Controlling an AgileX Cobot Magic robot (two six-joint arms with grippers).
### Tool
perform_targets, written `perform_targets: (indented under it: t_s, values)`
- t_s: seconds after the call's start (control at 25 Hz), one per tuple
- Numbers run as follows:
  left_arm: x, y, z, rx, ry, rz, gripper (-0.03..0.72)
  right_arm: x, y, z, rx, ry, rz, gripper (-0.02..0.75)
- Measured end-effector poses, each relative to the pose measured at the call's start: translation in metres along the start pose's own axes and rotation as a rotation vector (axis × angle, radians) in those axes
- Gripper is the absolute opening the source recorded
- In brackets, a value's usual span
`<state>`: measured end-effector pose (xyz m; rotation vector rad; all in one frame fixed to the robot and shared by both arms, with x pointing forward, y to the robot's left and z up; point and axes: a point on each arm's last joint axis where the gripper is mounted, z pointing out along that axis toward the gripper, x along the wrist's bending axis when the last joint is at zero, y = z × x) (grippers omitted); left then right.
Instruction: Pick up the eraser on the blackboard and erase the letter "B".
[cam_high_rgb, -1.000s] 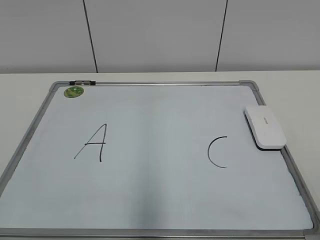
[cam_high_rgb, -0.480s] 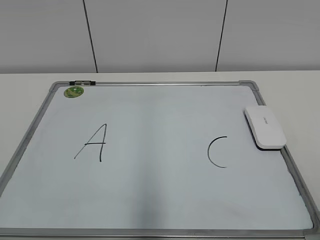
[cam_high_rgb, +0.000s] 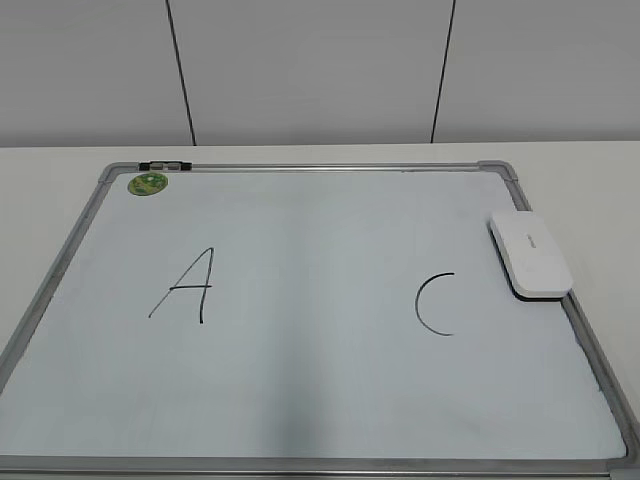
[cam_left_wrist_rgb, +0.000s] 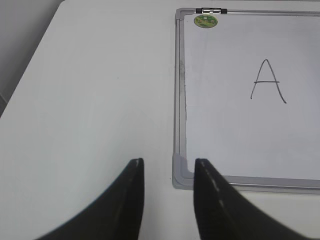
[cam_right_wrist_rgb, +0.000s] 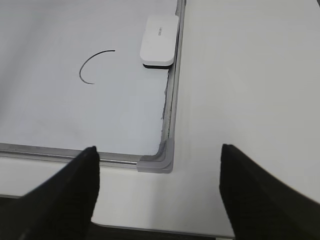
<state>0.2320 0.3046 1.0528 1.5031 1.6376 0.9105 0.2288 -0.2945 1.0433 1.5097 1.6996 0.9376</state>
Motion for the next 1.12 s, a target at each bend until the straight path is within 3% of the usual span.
perform_targets:
  t_s: [1.12]
  values:
    - [0.0, 0.0, 0.0, 0.0, 0.0, 0.0, 0.242, 0.0, -0.0002, 0.0, 0.002, 0.0, 0.0, 0.555]
